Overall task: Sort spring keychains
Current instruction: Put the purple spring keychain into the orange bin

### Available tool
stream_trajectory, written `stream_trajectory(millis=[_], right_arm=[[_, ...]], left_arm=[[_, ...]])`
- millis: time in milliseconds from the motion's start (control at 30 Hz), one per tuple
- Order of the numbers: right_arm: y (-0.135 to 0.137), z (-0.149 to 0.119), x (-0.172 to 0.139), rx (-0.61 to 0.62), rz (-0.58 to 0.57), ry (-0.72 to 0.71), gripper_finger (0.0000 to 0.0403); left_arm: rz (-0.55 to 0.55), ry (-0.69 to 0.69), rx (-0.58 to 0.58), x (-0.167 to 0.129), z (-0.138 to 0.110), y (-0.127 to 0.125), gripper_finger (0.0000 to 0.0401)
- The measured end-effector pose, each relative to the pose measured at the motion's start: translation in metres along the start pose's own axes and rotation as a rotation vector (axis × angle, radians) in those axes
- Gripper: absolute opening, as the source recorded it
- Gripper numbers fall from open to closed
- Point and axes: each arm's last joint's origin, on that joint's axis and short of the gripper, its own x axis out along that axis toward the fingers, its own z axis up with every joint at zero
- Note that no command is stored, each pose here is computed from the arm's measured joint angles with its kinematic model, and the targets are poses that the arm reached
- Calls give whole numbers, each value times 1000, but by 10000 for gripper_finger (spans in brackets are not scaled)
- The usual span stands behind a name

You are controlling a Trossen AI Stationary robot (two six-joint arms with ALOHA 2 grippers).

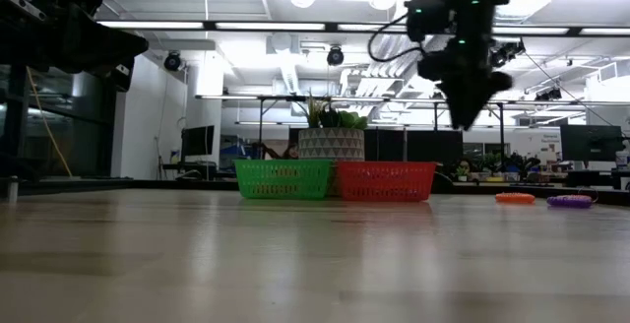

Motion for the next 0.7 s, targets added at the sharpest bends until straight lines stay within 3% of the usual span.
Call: stream_trajectory(millis=[367, 700], right_arm=[[-17, -75, 18, 236, 45, 91, 129], [-17, -109, 48, 283, 40, 188, 129]], left_arm=[[0, 0, 0, 0, 0, 0, 0], [0, 0, 0, 0, 0, 0, 0]])
